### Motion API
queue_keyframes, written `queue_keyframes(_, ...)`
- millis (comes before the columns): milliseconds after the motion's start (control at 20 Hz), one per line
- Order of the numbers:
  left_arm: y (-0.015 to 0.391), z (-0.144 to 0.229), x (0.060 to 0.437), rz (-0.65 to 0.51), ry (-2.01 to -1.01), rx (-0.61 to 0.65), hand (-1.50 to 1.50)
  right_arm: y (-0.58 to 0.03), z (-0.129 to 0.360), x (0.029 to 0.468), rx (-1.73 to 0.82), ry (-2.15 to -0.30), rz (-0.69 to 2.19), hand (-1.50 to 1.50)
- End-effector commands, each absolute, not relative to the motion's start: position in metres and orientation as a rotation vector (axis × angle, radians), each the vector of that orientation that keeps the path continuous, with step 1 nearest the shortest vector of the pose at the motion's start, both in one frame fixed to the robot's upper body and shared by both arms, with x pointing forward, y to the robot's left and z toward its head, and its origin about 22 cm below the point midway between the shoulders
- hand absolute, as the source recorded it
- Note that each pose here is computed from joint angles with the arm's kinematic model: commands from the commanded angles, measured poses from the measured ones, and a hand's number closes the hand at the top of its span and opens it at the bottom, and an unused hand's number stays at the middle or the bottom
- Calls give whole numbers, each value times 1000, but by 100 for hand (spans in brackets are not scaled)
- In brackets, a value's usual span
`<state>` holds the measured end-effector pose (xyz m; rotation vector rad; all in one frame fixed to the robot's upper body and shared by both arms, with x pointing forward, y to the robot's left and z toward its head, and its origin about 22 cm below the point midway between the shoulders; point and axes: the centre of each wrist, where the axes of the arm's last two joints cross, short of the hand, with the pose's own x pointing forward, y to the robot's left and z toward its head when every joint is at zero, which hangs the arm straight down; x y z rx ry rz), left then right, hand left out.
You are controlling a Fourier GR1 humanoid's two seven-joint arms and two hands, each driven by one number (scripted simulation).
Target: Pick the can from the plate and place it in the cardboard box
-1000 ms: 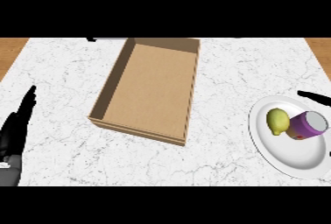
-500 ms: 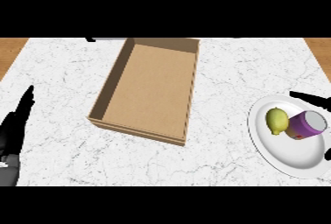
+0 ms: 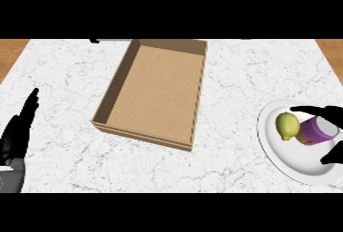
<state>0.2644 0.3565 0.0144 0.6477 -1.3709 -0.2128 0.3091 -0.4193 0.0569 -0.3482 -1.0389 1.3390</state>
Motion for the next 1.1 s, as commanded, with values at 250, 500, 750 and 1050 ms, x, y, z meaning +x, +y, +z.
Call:
queue_keyframes(250,367,15,246,-217,-1380,658,0,-399,21,320,-568,-1190,1310,150)
queue_keyframes(500,353,20,273,-227,-1380,635,0,-348,57,376,-559,-1320,1477,150)
queue_keyframes(750,331,16,287,-256,-1413,598,0,-300,82,414,-525,-1479,1633,150)
queue_keyframes(1050,350,37,286,-233,-1402,623,0,-315,118,437,-698,-1653,1524,150)
